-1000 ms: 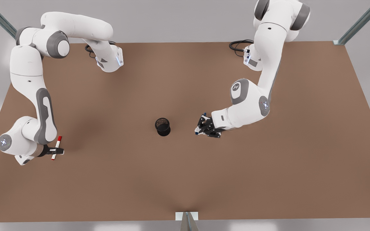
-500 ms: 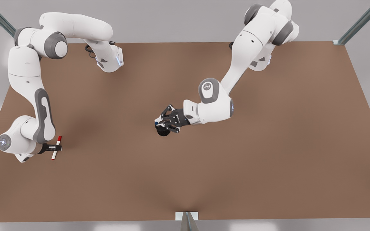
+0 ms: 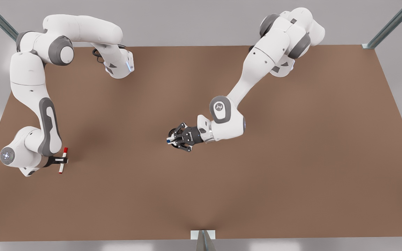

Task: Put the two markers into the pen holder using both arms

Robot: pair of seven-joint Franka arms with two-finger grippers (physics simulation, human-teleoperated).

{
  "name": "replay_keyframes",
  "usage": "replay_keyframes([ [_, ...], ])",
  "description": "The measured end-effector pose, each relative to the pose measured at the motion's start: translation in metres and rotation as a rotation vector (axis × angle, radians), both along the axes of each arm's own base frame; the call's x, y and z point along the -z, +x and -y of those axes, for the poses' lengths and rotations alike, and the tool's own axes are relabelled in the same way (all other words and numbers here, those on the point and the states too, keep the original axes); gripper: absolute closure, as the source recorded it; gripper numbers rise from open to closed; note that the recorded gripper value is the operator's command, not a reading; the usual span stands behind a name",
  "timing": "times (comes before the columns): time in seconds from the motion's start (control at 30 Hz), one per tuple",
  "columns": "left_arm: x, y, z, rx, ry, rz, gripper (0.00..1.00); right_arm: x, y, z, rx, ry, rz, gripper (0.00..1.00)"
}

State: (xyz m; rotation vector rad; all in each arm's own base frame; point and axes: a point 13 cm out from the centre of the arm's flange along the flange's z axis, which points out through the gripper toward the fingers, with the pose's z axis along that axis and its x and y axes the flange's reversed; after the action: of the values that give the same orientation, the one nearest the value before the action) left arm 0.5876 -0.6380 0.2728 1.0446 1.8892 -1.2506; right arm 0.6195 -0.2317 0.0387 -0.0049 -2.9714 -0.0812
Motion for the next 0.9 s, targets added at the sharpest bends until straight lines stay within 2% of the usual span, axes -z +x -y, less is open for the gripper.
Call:
replay_keyframes([
  [0.17,0.02,-0.008,-0.001,0.034,0.019,0.071,0.79,0.003,-0.001,-0.005,-0.009,0.003,-0.007,0.51],
  [0.5,0.056,-0.042,0.028,0.11,0.025,0.153,0.78,0.006,-0.002,-0.009,-0.021,0.008,-0.011,0.56],
  [0.53,0.06,-0.043,0.028,0.114,0.029,0.16,0.78,0.006,-0.002,-0.01,-0.024,0.009,-0.012,0.63],
  [0.57,0.064,-0.044,0.028,0.118,0.033,0.166,0.7,0.006,-0.002,-0.012,-0.028,0.01,-0.012,0.71],
  [0.6,0.069,-0.045,0.027,0.122,0.036,0.17,0.63,0.006,-0.002,-0.012,-0.03,0.01,-0.012,0.74],
  [0.63,0.075,-0.046,0.027,0.127,0.041,0.174,0.44,0.006,-0.001,-0.013,-0.032,0.011,-0.012,0.76],
  [0.67,0.08,-0.048,0.026,0.133,0.045,0.176,0.0,0.005,-0.001,-0.012,-0.033,0.012,-0.01,0.77],
  [0.73,0.082,-0.051,0.027,0.149,0.05,0.191,0.0,0.003,0.001,-0.013,-0.037,0.013,-0.005,0.77],
  [0.8,0.05,-0.028,0.006,0.149,0.052,0.246,0.0,0.001,0.003,-0.013,-0.041,0.012,-0.001,0.77],
  [0.83,0.023,0.0,-0.023,0.165,0.08,0.31,0.0,-0.005,0.007,-0.013,-0.044,0.01,0.008,0.77],
  [0.9,-0.028,0.068,-0.12,0.215,0.199,0.441,0.0,-0.055,0.039,-0.032,-0.08,0.014,0.081,0.77],
])
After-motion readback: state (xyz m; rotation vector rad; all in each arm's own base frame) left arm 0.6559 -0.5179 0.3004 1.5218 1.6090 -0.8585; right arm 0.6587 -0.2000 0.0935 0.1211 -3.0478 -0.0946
